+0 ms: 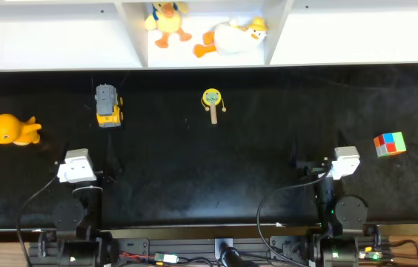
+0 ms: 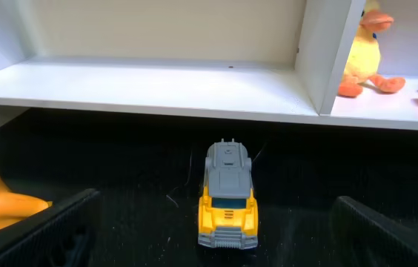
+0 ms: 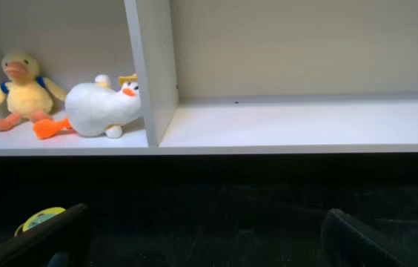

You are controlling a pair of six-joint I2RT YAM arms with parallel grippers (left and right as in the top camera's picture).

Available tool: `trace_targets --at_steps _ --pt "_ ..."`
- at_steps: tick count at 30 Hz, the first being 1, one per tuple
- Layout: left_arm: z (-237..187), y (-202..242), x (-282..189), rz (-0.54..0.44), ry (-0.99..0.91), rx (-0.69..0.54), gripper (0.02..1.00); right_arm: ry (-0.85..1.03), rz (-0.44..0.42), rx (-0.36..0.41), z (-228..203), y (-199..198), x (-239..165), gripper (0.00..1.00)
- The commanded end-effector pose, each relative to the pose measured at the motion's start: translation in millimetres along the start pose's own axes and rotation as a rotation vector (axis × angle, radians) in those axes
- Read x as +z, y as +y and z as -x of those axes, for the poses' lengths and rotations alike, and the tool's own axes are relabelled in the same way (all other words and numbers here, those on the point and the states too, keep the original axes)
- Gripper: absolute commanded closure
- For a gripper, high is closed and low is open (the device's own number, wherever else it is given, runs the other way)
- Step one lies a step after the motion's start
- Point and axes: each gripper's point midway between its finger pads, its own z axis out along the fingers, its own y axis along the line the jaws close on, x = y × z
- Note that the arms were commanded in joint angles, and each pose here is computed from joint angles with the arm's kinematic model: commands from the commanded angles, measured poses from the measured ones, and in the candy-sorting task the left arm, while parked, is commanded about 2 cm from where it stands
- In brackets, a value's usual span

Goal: Store Toys

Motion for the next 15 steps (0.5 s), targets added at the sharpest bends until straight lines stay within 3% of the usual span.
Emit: trace_targets --at_steps 1,9,15 --pt "1.4 1.8 -0.6 0.011 -0.007 0.021 0.023 0.004 0.001 -0.003 -4.5 -0.3 0.3 0.005" --pt "3.2 -4.7 -3.8 -0.028 0.030 0.008 0.020 0.004 0.001 -0.003 -4.5 -0.3 0.3 0.005" --pt "13.4 -4.4 -17.7 -0.031 0.175 0.018 0.020 0.004 0.001 -0.003 -4.5 -0.3 0.3 0.005"
